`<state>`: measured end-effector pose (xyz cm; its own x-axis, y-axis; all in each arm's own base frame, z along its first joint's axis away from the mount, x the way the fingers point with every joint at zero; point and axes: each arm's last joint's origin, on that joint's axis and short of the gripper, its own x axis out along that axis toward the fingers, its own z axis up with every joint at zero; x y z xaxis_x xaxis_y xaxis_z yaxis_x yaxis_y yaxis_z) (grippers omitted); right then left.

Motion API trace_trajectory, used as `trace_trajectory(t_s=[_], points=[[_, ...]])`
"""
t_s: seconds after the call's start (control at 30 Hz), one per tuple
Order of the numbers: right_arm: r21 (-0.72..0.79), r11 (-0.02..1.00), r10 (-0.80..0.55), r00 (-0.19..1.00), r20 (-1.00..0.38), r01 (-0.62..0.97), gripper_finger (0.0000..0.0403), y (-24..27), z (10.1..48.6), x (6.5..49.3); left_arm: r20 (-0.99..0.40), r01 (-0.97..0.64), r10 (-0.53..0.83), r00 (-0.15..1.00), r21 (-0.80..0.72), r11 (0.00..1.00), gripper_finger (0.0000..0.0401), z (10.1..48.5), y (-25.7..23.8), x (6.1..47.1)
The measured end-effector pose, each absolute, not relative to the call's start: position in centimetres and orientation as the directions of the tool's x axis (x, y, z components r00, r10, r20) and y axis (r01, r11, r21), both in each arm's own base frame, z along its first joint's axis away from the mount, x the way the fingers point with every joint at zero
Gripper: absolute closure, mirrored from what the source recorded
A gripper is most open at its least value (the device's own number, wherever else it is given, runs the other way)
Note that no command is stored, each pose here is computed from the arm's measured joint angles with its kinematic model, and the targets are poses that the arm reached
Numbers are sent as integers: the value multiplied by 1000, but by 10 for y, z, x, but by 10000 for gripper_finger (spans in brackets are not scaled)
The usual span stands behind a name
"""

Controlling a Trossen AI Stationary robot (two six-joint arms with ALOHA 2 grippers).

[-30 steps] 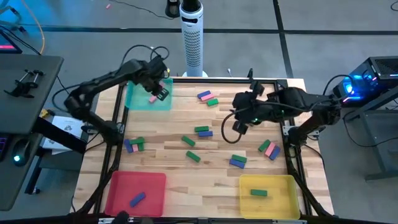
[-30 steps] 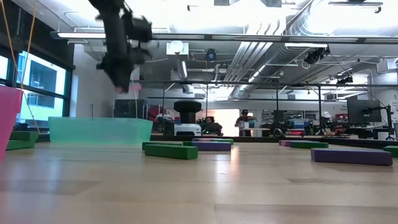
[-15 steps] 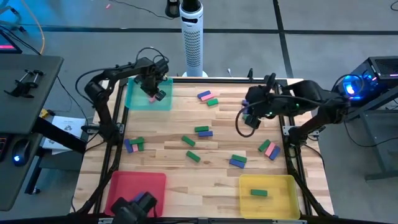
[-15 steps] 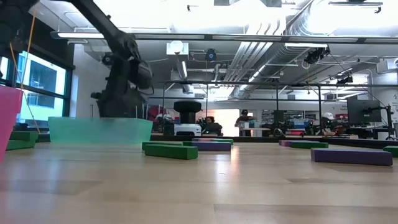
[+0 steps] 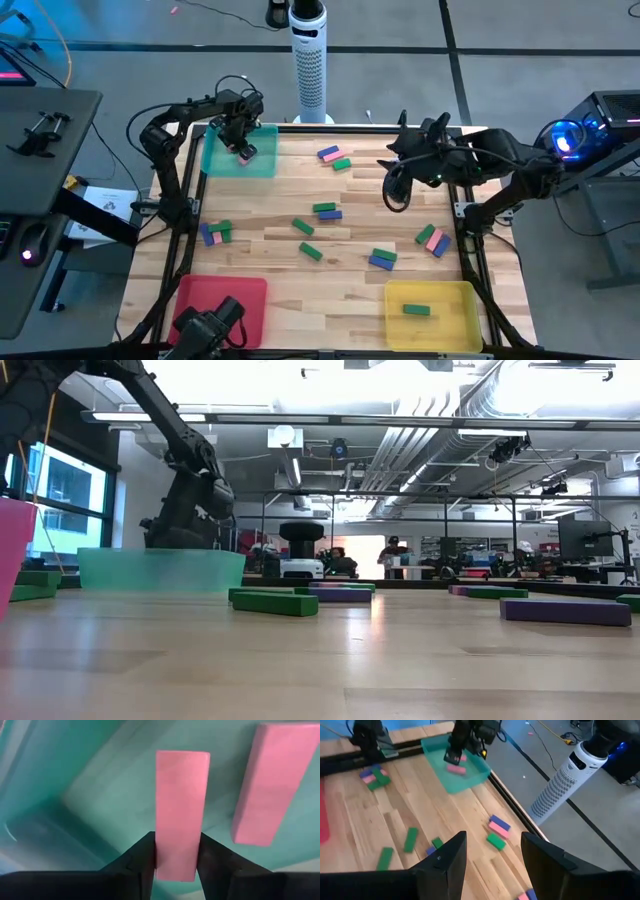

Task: Sort blocks
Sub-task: Put the pink block into the green bin, then put the green block into the yellow bin

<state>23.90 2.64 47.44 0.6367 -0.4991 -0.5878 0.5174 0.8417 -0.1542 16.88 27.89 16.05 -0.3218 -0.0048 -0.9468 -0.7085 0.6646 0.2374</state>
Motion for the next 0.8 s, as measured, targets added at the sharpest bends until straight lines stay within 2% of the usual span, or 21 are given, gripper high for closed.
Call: trace_trajectory(t_s=[0.1,0.3,0.4,0.63,0.8], points=[[-134,842,-496,654,-571,522,234,27,476,241,-950,-704,2,-312,233,671,275,160,280,170],[-119,843,-493,666,-559,524,234,27,477,243,-978,-730,-57,-200,110,675,270,160,279,173],[-113,842,-493,666,-559,528,234,27,477,243,-983,-733,-49,-178,99,673,268,169,276,172],[-141,853,-487,668,-563,503,234,25,474,247,-997,-782,68,38,13,624,264,232,254,168],[-130,934,-328,658,-678,332,234,16,445,265,-952,-784,201,230,-58,619,263,290,215,168]])
